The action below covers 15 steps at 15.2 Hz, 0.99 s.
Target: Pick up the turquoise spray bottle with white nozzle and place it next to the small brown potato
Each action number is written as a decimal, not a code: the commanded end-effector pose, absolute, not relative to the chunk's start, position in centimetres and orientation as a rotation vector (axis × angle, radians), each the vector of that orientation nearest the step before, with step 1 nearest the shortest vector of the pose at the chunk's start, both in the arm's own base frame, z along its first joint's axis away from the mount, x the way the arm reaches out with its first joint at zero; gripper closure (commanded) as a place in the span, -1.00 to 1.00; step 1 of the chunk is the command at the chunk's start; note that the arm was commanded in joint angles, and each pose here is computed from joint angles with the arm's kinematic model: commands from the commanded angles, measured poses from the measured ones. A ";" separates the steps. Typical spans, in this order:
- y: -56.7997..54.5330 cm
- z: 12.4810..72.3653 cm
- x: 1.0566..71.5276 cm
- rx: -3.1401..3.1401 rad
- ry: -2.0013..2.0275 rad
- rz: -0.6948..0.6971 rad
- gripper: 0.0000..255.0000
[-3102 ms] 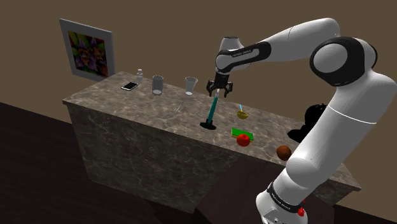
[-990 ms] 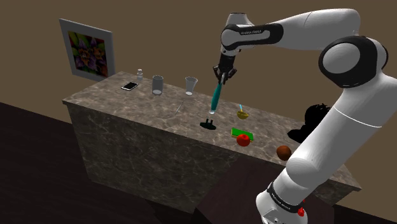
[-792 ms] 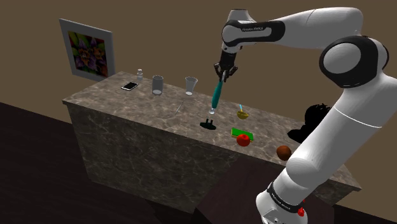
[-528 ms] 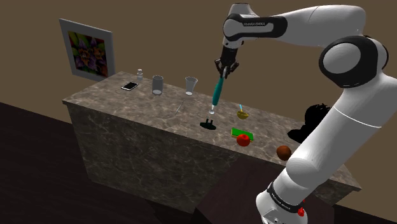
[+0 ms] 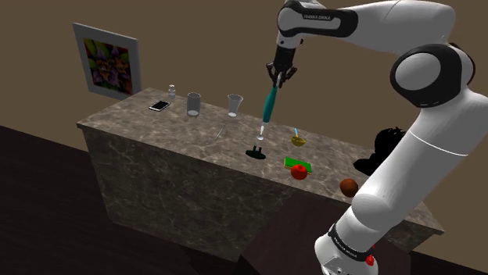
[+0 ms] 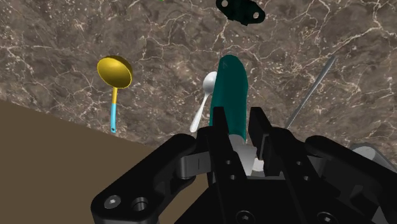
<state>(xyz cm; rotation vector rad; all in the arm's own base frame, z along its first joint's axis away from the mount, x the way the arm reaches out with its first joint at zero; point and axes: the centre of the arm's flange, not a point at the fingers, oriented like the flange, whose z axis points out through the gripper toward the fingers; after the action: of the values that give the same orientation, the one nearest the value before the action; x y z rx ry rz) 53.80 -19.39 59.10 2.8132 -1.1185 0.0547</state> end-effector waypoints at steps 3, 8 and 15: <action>-19.4 61.3 53.7 2.813 -1.119 0.054 1.00; -19.4 64.0 53.7 2.813 -1.119 0.054 1.00; -19.4 67.7 53.7 2.813 -1.119 0.054 1.00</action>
<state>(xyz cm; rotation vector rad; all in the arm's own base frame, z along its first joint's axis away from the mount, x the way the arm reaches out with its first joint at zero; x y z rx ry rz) 53.83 -19.45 67.13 2.8130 -1.1187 0.0545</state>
